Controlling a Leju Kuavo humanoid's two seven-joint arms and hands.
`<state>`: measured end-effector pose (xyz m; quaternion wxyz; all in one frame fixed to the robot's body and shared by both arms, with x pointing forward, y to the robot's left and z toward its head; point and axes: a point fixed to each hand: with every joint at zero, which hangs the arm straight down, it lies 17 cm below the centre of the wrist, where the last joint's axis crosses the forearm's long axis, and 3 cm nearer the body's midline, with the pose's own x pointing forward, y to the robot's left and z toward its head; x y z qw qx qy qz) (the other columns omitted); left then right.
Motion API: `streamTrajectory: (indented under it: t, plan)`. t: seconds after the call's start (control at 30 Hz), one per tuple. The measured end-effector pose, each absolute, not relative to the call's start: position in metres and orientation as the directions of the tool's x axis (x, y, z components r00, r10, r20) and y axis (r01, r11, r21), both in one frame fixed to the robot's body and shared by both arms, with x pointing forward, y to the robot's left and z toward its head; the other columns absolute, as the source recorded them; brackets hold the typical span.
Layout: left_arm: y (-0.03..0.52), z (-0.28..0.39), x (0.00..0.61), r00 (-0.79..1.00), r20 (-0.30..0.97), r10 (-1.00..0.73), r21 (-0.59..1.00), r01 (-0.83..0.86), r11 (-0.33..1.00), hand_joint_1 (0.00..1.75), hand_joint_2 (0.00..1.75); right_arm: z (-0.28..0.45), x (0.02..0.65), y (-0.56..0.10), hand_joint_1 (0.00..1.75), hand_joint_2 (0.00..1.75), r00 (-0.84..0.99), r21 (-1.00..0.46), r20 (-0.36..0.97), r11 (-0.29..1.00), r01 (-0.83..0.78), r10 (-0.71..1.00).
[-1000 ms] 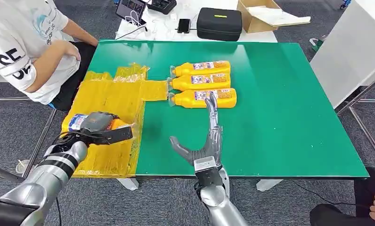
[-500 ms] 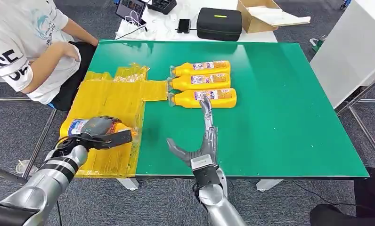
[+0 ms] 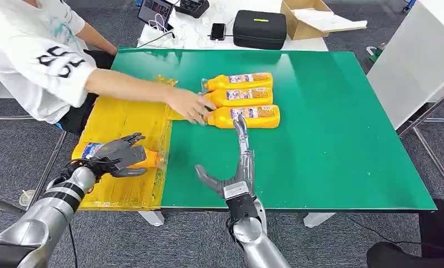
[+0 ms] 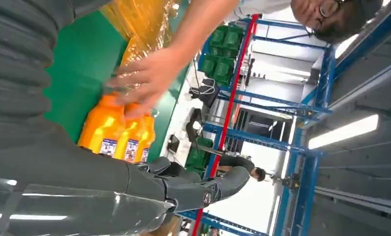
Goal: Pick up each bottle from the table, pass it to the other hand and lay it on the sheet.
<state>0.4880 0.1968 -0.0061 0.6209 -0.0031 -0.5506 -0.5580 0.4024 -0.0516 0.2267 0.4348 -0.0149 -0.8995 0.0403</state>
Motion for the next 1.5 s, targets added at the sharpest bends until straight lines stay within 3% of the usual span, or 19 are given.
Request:
streamTrajectory:
  t: [0.17, 0.27, 0.3, 0.4, 0.5, 0.6, 0.7, 0.9, 1.0, 1.27, 1.5]
  plan:
    - [0.195, 0.007, 0.492, -0.201, 0.771, -0.605, 0.558, 0.670, 0.489, 0.00, 0.00, 0.224, 0.404, -0.051, 0.00, 1.75, -0.617, -0.091, 0.784, 0.996, -0.010, 0.065]
    - [0.191, 0.038, 0.507, -0.186, 0.882, -0.433, 0.460, 0.537, 0.707, 0.00, 0.00, 0.223, 0.403, -0.049, 0.00, 1.75, -0.625, -0.124, 0.774, 0.992, 0.007, 0.101]
    - [0.192, 0.046, 0.512, -0.181, 0.903, -0.390, 0.427, 0.494, 0.757, 0.00, 1.75, 0.222, 0.402, -0.049, 0.00, 1.75, -0.626, -0.131, 0.773, 0.991, 0.010, 0.108]
    - [0.194, 0.062, 0.519, -0.186, 0.937, -0.295, 0.346, 0.400, 0.849, 0.00, 1.75, 0.221, 0.401, -0.046, 0.00, 1.75, -0.630, -0.153, 0.766, 0.988, 0.017, 0.129]
    - [0.223, 0.105, 0.536, -0.238, 0.968, -0.081, 0.122, 0.163, 0.979, 0.00, 1.75, 0.217, 0.400, -0.042, 0.00, 1.75, -0.635, -0.218, 0.748, 0.975, 0.041, 0.193]
    - [0.250, 0.147, 0.538, -0.340, 0.935, 0.097, -0.095, 0.021, 0.995, 0.00, 1.75, 0.205, 0.400, -0.043, 0.00, 1.75, -0.612, -0.284, 0.745, 0.956, 0.068, 0.265]
    - [0.261, 0.164, 0.531, -0.395, 0.907, 0.143, -0.162, -0.015, 0.987, 0.00, 1.75, 0.197, 0.401, -0.048, 0.00, 1.75, -0.596, -0.298, 0.751, 0.951, 0.075, 0.283]
    - [0.289, 0.189, 0.510, -0.480, 0.877, -0.026, -0.086, -0.210, 0.974, 0.00, 1.75, 0.175, 0.410, -0.062, 0.00, 1.75, -0.513, -0.375, 0.773, 0.921, 0.106, 0.373]
    - [0.291, 0.187, 0.490, -0.491, 0.869, -0.064, -0.070, -0.250, 0.966, 0.00, 1.75, 0.143, 0.423, -0.076, 0.00, 1.75, -0.407, -0.486, 0.784, 0.871, 0.067, 0.468]
    - [0.270, 0.159, 0.465, -0.451, 0.891, -0.055, -0.046, -0.209, 0.977, 0.00, 1.75, 0.103, 0.455, -0.124, 0.00, 1.75, -0.284, -0.715, 0.665, 0.699, 0.024, 0.691]
    - [0.239, 0.147, 0.459, -0.432, 0.900, -0.063, 0.006, -0.132, 0.991, 0.00, 1.75, 0.110, 0.475, -0.143, 0.00, 1.75, -0.289, -0.777, 0.595, 0.629, 0.034, 0.750]
